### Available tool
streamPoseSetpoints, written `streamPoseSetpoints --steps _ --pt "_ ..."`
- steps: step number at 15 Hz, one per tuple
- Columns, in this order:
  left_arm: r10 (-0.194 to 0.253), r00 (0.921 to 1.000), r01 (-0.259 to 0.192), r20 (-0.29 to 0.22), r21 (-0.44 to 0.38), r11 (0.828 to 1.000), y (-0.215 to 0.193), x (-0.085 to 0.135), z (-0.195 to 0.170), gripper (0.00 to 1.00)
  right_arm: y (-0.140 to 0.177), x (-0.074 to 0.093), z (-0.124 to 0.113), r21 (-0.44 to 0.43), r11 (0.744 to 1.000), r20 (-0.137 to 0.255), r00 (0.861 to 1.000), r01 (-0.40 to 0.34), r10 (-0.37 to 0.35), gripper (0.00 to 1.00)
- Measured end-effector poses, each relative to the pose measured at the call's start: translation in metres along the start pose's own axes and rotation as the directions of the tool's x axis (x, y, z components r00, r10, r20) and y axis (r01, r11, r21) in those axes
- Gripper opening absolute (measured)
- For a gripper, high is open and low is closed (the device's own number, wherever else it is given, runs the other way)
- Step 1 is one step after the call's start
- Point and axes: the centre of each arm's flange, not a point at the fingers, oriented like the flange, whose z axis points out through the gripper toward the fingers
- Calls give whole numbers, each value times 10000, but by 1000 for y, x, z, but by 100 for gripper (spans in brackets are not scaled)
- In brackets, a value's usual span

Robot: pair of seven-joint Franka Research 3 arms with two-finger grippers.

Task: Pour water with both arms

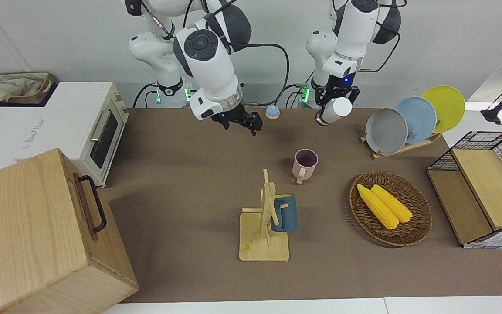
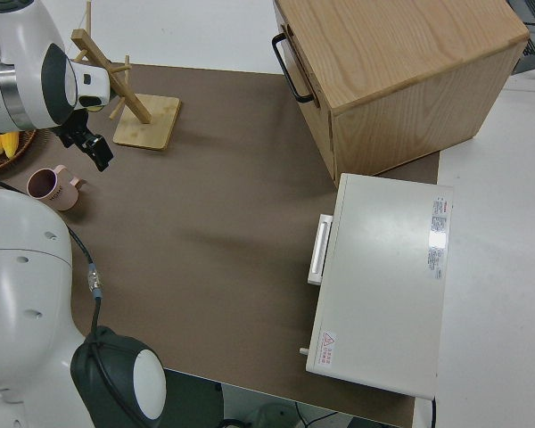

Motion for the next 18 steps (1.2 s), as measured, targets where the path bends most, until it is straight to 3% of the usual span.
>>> streamPoseSetpoints --steps 2,5,10,14,18 --pt "231 9995 -228 210 -159 9996 13 -8 8 63 25 13 -12 -540 9959 -261 9969 727 -742 100" --pt "509 9972 -493 541 -313 9983 27 -20 22 63 67 37 -34 -1303 9747 -555 9802 1817 -1902 100" --pt "720 9952 -684 669 -546 9962 41 -32 45 63 143 75 -78 -1916 9196 -928 9265 3429 -3648 100" --pt "763 9913 -717 1072 -459 9964 44 -32 66 63 188 88 -111 -2017 8932 -1277 8934 4018 -4307 100" --pt "718 9860 -671 1506 -360 9971 45 -28 90 63 206 91 -128 -2009 8885 -1639 8800 4126 -4458 100"
